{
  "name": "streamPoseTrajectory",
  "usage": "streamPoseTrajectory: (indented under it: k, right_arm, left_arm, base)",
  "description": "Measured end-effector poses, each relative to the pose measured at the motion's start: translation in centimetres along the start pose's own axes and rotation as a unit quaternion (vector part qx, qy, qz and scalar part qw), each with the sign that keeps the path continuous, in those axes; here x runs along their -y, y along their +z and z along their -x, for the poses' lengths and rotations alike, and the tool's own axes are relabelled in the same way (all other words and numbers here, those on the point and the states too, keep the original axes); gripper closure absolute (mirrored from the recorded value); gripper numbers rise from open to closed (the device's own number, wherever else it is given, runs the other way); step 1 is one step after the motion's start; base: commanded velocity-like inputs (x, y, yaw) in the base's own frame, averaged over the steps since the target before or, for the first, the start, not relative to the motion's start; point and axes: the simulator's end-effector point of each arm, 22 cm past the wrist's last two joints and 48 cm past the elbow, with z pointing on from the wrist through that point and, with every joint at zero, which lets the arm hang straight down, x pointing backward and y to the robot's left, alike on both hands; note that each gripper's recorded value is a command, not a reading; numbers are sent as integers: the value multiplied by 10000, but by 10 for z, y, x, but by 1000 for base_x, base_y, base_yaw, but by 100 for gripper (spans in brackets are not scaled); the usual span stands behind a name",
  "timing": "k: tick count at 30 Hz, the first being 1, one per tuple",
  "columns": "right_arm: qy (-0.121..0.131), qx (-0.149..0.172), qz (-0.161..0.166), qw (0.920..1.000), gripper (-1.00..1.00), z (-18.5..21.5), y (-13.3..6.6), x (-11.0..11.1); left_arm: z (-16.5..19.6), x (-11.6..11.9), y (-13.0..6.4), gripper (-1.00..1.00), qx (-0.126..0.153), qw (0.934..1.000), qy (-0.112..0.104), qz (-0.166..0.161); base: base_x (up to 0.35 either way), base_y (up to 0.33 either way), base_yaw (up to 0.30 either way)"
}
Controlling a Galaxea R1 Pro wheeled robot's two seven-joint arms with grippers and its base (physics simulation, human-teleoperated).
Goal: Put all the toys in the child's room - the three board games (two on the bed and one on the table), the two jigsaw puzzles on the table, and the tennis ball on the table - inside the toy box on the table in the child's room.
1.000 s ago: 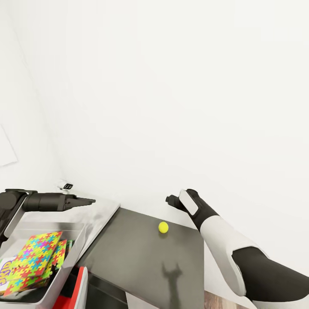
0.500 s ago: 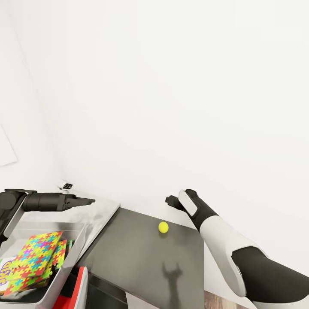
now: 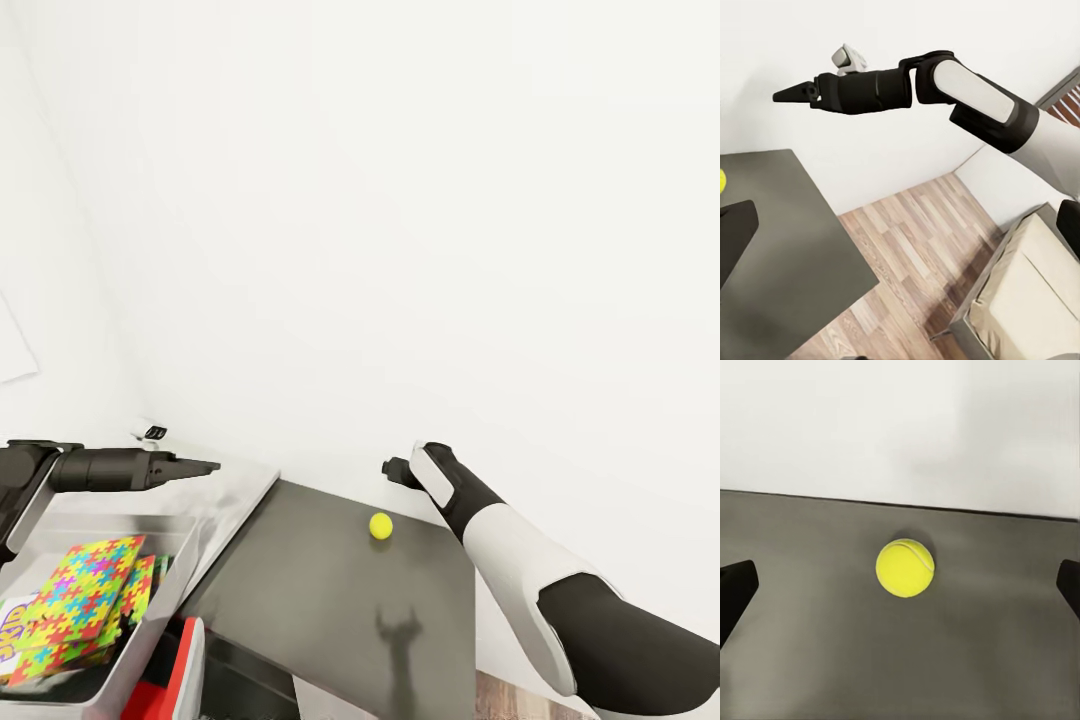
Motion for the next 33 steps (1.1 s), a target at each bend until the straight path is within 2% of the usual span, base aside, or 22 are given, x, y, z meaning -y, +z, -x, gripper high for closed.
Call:
streamPoseTrajectory:
  k: [19,25,33]
  right_arm:
    - [6,-158,-17,9999,-100,-14,16,4]
    - [18,-213,-20,9998,-100,-19,21,5]
    - [6,-258,-35,9997,-100,-23,27,7]
  left_arm:
    - [7,-9,1,-100,35,9999,-142,31]
    - [37,-5,-9,-100,115,9998,62,123]
    - [43,-8,-10,-100,117,9997,126,146]
  base:
    - [0,0,0]
    - [0,0,0]
    - [0,0,6]
